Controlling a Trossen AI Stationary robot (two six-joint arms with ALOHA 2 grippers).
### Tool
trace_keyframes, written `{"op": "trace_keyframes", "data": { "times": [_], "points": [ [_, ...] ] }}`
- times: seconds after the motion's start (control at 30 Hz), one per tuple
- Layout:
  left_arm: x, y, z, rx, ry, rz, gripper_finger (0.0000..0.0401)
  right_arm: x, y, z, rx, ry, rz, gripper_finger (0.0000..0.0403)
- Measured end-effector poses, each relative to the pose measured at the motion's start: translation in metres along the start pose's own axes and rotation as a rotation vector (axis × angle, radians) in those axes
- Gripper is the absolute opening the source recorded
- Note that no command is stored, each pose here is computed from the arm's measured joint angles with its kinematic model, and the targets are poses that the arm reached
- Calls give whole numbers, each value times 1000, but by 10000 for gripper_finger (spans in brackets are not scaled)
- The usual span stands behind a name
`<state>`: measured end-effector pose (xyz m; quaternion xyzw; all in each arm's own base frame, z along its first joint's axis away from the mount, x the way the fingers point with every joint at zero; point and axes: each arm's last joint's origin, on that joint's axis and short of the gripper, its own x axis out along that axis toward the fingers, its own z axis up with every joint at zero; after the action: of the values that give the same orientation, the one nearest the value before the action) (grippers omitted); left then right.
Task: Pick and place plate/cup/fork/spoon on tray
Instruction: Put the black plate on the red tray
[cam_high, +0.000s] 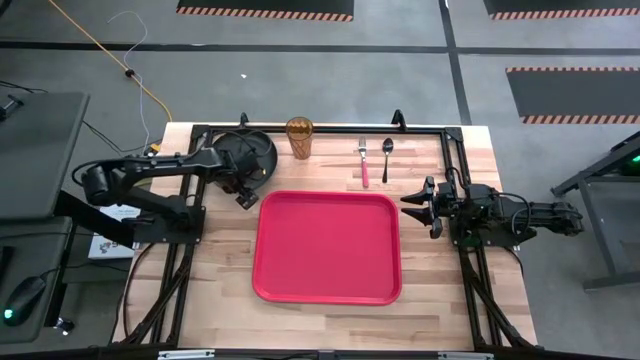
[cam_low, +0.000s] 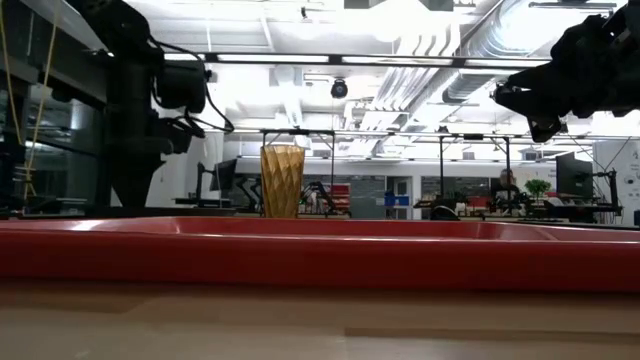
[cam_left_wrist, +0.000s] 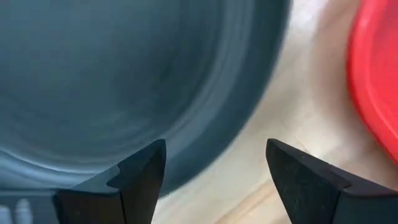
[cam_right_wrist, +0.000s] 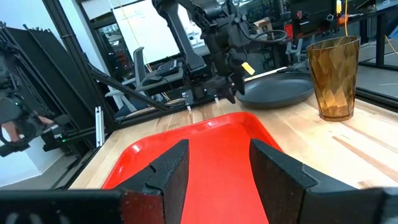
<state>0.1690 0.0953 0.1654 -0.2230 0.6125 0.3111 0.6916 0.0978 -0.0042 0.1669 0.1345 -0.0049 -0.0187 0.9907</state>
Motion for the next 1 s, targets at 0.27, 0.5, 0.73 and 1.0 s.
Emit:
{"op": "trace_keyframes", "data": {
  "times": [0.27,0.5,0.73,1.0],
  "points": [
    [16,-2,9,-40,-7,79,261,0,0,0,0,0,0,161],
    [32,-7,12,-25,55,108,143,0,0,0,1,0,0,161],
    [17,-9,14,-71,-2,137,22,0,0,0,0,0,0,161],
    [-62,-9,24,-123,-106,191,3,0,0,0,0,0,0,161]
  ]
}}
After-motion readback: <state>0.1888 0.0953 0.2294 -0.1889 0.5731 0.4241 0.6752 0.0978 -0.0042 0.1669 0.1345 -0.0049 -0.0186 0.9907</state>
